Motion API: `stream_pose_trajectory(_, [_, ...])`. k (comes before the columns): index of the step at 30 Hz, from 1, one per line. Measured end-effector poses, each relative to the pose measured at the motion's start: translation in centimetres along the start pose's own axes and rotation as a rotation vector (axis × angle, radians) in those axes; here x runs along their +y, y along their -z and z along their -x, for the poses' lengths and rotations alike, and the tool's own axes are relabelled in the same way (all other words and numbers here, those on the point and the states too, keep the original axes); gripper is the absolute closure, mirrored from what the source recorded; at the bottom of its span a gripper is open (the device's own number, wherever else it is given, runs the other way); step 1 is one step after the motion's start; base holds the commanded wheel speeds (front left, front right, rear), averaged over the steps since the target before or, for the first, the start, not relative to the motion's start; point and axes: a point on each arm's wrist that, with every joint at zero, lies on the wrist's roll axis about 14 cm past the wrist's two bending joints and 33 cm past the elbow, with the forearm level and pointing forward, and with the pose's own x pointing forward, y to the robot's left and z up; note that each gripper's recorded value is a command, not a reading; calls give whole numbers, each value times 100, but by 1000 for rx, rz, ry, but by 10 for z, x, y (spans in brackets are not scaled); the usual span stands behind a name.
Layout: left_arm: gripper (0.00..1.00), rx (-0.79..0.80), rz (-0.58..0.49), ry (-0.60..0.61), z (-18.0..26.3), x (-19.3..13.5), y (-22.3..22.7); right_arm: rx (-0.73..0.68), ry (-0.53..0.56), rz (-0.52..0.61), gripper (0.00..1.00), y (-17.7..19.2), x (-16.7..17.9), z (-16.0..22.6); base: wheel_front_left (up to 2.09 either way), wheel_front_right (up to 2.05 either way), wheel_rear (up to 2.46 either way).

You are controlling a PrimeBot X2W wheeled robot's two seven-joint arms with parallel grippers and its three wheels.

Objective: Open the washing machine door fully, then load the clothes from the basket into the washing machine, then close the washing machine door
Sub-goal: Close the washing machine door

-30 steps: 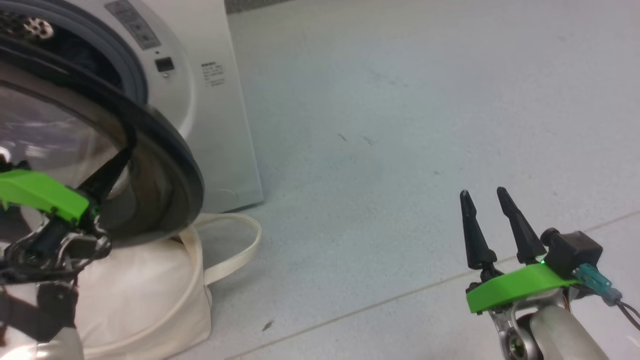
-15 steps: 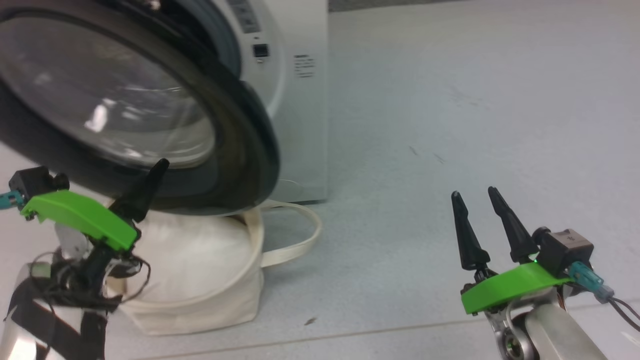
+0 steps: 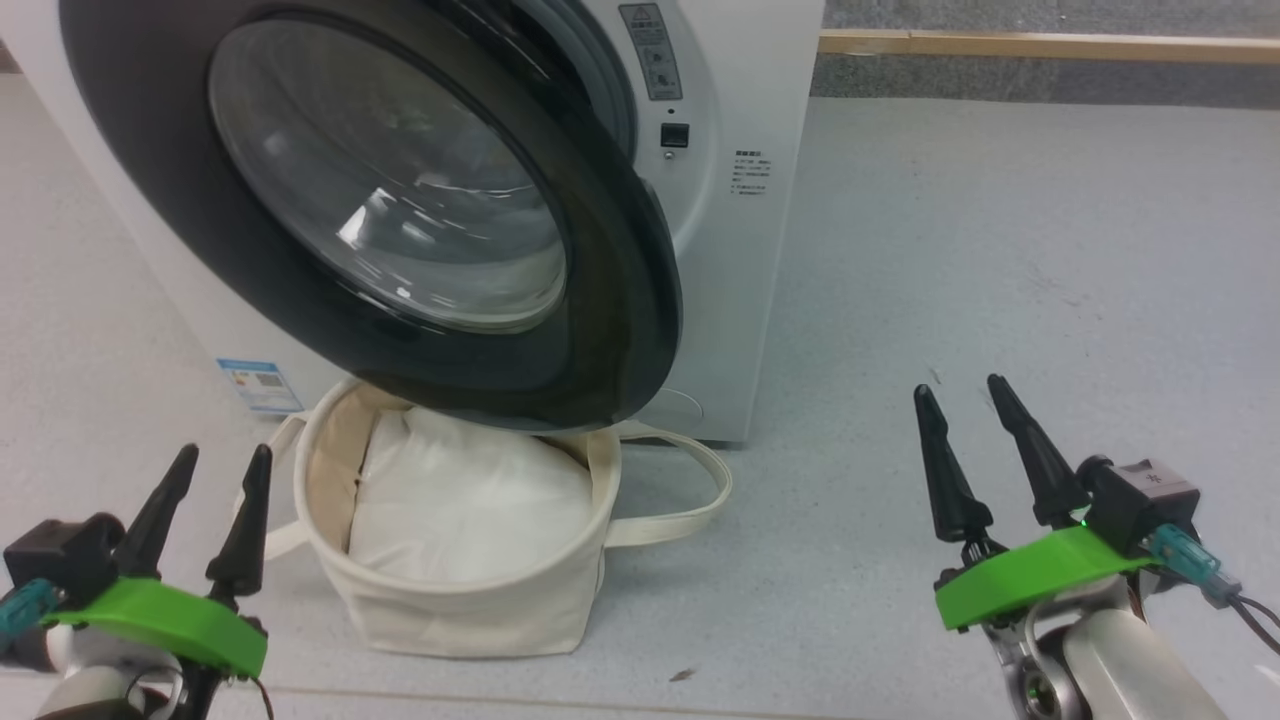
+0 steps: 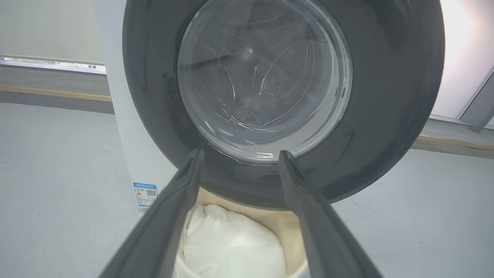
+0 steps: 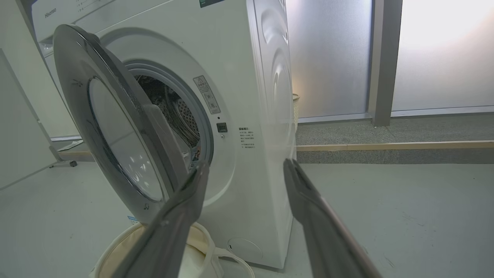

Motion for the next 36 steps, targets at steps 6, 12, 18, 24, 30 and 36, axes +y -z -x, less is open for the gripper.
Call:
stream_pose_trajectory(6, [0, 9, 21, -76, 11, 18, 8, 7, -4, -1, 0, 3, 1, -1, 0, 0, 0])
stream_pose_trajectory(12, [0, -46, 67, -124, 11, 26, -4, 16, 2, -4, 0, 6, -1, -1, 0, 0, 0])
stream_pose_trajectory(18, [0, -53, 74, -122, 9, 22, -4, 16, 7, -2, 0, 6, -2, 1, 0, 0, 0])
stream_pose_trajectory(24, [0, -58, 75, -112, 7, 19, -6, 15, 12, 0, 0, 5, -4, 2, 0, 0, 0])
stream_pose_trajectory(30, [0, -60, 74, -104, 7, 16, -7, 14, 9, 0, 0, 4, -3, 3, 0, 0, 0])
stream_pose_trajectory(36, [0, -61, 74, -109, 8, 18, -7, 20, -7, -10, 25, 7, 3, 1, 0, 0, 0])
